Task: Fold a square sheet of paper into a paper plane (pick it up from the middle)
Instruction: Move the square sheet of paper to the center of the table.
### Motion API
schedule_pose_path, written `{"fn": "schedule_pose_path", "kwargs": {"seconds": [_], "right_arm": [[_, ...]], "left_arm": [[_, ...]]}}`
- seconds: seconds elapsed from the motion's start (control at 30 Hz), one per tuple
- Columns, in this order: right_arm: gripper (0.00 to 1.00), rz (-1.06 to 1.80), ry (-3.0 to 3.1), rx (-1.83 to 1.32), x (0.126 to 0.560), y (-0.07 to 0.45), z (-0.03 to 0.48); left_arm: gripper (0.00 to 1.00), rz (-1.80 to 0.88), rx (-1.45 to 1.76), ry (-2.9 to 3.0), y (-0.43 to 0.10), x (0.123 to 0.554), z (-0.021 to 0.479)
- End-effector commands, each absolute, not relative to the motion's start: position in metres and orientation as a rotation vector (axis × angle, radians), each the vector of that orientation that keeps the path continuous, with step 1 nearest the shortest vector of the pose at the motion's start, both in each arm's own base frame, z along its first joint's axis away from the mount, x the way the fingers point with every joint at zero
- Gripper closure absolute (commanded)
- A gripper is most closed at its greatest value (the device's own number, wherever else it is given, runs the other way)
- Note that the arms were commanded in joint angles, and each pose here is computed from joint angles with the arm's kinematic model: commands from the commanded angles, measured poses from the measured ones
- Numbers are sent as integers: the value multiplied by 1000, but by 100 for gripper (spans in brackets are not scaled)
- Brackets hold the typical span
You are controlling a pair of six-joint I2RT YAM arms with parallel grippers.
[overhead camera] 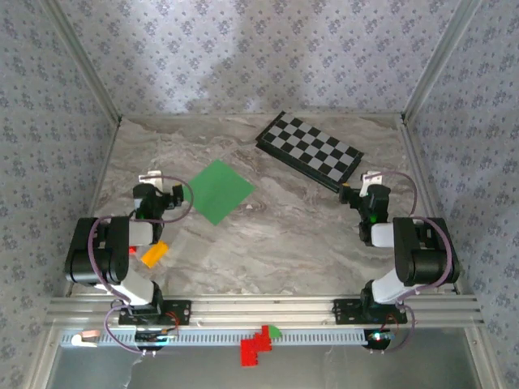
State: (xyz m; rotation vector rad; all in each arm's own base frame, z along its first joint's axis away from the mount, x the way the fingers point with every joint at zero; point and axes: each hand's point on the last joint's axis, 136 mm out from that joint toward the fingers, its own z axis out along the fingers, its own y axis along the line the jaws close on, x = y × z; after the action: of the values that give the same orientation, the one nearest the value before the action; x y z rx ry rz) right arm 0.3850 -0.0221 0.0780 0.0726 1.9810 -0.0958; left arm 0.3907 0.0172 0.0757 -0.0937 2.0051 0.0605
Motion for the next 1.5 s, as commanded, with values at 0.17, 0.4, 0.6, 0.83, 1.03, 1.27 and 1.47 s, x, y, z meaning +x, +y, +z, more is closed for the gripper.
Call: {"fn": "schedule_pose_path", "kwargs": {"seconds": [0.17, 0.4, 0.6, 0.83, 1.03, 1.27, 1.47], "right_arm": [[0, -111, 1954, 58, 391, -22, 86], [0, -112, 1953, 59, 391, -23, 86], [0, -110, 1954, 58, 391, -22, 86], [0, -110, 1954, 58, 391, -22, 86], [0, -108, 1954, 59, 391, -22, 86], [0, -210, 1918, 135, 381, -35, 119], [0, -22, 1956, 612, 346, -69, 159]], "left_arm": [[0, 66, -92, 1958, 17, 397, 89], [0, 66, -91, 1959, 17, 397, 89], [0, 66, -90, 1960, 17, 397, 89], [0, 46, -93, 1961, 17, 397, 89], [0, 43, -93, 1960, 18, 398, 89], [0, 157, -278, 1976, 47, 391, 118], [0, 70, -591, 2082, 65, 365, 136]]}}
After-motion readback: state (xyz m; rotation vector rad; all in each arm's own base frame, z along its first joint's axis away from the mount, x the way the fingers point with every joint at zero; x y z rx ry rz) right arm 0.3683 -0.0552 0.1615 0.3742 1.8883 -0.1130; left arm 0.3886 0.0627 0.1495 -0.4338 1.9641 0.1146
